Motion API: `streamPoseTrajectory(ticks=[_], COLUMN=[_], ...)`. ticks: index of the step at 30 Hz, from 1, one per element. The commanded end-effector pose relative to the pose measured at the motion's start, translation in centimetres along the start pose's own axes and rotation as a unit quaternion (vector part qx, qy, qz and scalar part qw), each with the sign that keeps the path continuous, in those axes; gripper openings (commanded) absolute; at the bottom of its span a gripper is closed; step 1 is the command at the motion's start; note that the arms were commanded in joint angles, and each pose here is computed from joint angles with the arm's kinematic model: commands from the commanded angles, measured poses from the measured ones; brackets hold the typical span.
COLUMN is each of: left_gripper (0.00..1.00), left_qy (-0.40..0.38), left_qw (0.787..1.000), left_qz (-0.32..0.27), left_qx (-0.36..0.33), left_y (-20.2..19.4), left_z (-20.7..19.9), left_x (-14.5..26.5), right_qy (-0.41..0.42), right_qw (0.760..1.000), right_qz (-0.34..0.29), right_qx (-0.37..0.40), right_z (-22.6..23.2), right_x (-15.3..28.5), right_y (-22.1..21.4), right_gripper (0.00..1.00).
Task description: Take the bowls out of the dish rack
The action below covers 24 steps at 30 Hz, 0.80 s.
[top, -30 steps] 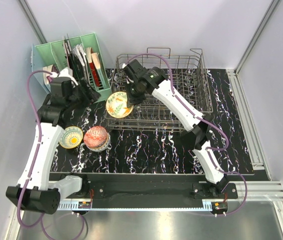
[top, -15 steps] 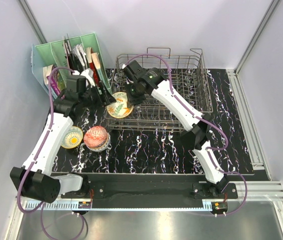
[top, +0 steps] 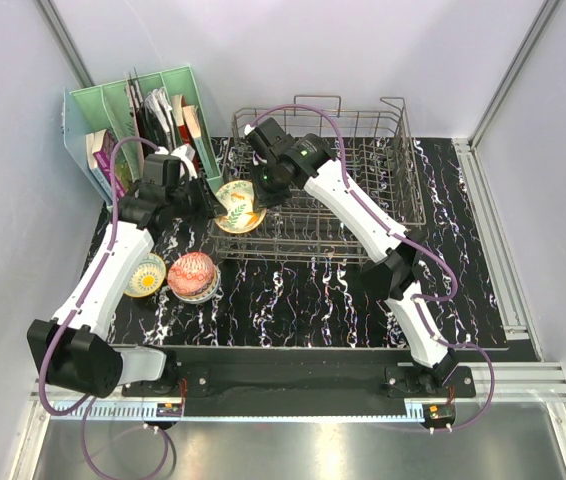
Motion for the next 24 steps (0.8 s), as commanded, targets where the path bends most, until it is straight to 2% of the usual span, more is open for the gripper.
streamPoseTrajectory(ticks=[1, 4, 17, 24], left_gripper=[0.23, 0.0, 0.0, 0.0], left_qy=[-0.039, -0.052, -0.099, -0.117], left_qw=[0.999, 0.998, 0.992, 0.988], left_qz=[-0.034, -0.039, -0.076, -0.091], left_qx=[-0.015, -0.016, -0.028, -0.035], left_y=[1.4, 1.5, 3.3, 4.0], left_z=[-1.1, -1.4, -3.3, -4.8], left_x=[-0.4, -0.6, 0.6, 1.3], right_qy=[0.048, 0.05, 0.059, 0.059], right_qw=[0.997, 0.997, 0.997, 0.998], right_qz=[-0.061, -0.054, -0.04, -0.036], right_qx=[0.008, 0.006, 0.0, -0.002], right_z=[2.0, 2.0, 1.9, 1.7], right_x=[3.2, 2.9, 2.7, 2.2], right_y=[2.1, 2.0, 1.8, 1.7], right_gripper=[0.0, 0.0, 0.01, 0.24])
Point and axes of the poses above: each gripper's point midway between its finger pads, its own x axis back along the fingers, its own z axis along the line the jaws close on, y = z × x, the point moved 5 cm from there along x, back along the fingers, and after that the axes turned 10 degrees about -x, right-handed, at the moved point
